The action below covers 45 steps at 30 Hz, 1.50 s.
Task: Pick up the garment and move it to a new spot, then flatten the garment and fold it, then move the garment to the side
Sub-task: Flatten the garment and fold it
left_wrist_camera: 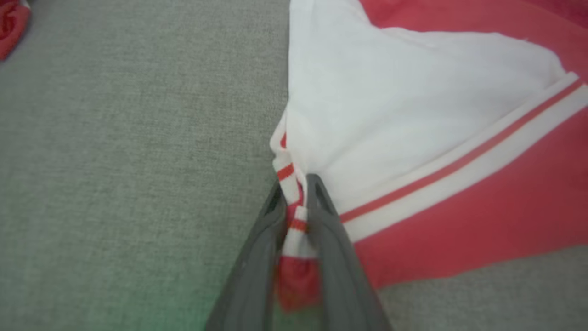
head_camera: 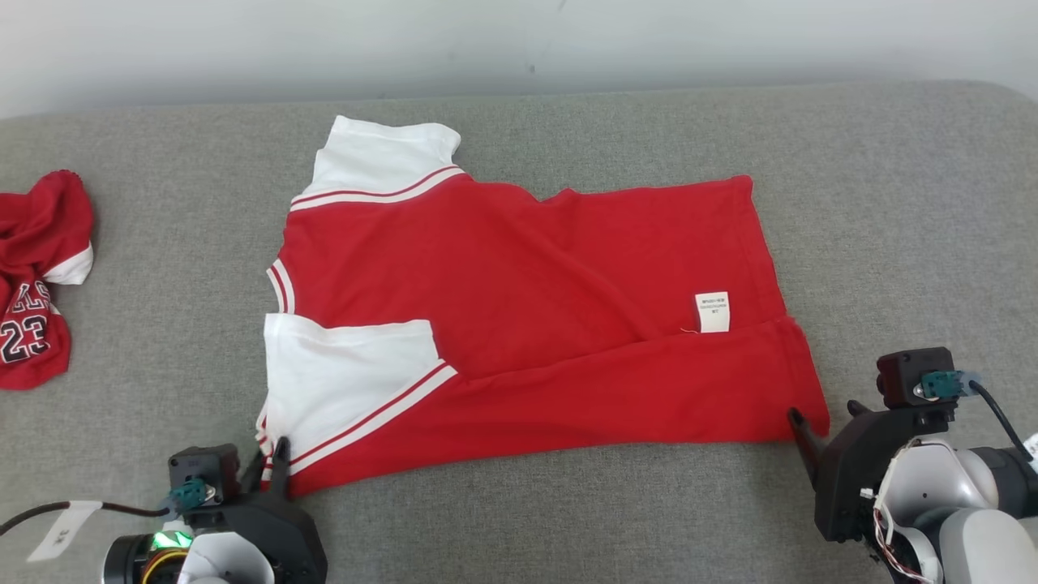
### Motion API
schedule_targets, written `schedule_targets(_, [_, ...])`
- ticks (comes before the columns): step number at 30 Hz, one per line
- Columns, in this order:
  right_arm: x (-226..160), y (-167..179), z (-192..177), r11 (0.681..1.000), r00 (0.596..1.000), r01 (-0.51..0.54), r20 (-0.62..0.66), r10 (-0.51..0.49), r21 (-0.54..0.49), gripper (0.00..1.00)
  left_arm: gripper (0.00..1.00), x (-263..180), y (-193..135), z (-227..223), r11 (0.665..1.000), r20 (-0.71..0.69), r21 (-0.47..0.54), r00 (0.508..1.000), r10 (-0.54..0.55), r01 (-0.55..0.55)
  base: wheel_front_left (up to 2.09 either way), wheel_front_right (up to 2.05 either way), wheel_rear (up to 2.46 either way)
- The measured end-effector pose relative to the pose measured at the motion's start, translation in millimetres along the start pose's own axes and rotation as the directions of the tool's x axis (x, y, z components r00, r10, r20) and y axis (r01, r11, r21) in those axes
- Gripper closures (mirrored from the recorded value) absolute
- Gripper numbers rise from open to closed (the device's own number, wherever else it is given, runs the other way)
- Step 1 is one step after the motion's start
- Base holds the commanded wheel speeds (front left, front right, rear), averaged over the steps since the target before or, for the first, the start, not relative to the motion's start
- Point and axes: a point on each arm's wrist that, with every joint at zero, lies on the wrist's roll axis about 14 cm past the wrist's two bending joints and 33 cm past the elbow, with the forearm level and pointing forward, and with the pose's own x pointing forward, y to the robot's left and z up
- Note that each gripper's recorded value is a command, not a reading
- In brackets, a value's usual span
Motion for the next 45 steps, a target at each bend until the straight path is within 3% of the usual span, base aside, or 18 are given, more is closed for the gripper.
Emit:
schedule_targets(11, [18, 11, -8, 0.999, 0.997, -0.034, -0.068, 0.036, 0.024, 0.0, 1.0, 1, -2, 0, 1.0, 0.008, 0.01, 1.0, -0.003, 0.003, 0.0, 0.0, 0.0])
schedule_targets(12, [18, 14, -7, 0.999, 0.997, -0.044, -0.066, 0.045, 0.028, 0.18, 1.0, 1, -2, 0, 1.0, 0.009, 0.011, 1.0, -0.004, 0.004, 0.0, 0.0, 0.0])
schedule_targets(13, [19, 16, -6, 0.998, 0.997, -0.049, -0.065, 0.051, 0.03, 0.56, 1.0, 0, -2, 0, 1.0, 0.01, 0.011, 1.0, -0.004, 0.004, 0.0, 0.0, 0.0])
schedule_targets(14, [19, 16, -8, 0.998, 0.996, -0.05, -0.072, 0.052, 0.031, 0.68, 1.0, 0, -2, 1, 1.0, 0.011, 0.013, 1.0, -0.004, 0.004, 0.0, 0.0, 0.0])
schedule_targets(15, [18, 16, -9, 0.998, 0.996, -0.049, -0.078, 0.052, 0.032, 0.91, 1.0, 0, -2, 1, 1.0, 0.012, 0.013, 1.0, -0.004, 0.004, 0.0, 0.0, 0.0])
schedule_targets(16, [18, 16, -11, 0.998, 0.995, -0.049, -0.082, 0.051, 0.034, 1.0, 1.0, 0, -2, 1, 1.0, 0.012, 0.014, 1.0, -0.003, 0.003, 0.0, 0.0, 0.0])
schedule_targets(27, [12, 13, -18, 0.998, 0.996, -0.041, -0.082, 0.044, 0.041, 1.0, 1.0, -2, -3, 3, 1.0, 0.019, 0.011, 1.0, -0.005, 0.005, 0.0, 0.0, 0.0])
schedule_targets(34, [2, 11, 4, 0.999, 0.998, -0.049, 0.043, 0.048, 0.018, 1.0, 1.0, -8, -4, 3, 1.0, 0.037, -0.007, 0.999, -0.003, 0.003, 0.0, 0.0, 0.0])
schedule_targets(45, [-18, -4, -15, 0.993, 0.999, -0.039, 0.027, 0.042, -0.11, 1.0, 1.0, -32, -2, -8, 0.999, 0.064, -0.041, 0.998, 0.009, -0.006, 0.0, 0.0, 0.0])
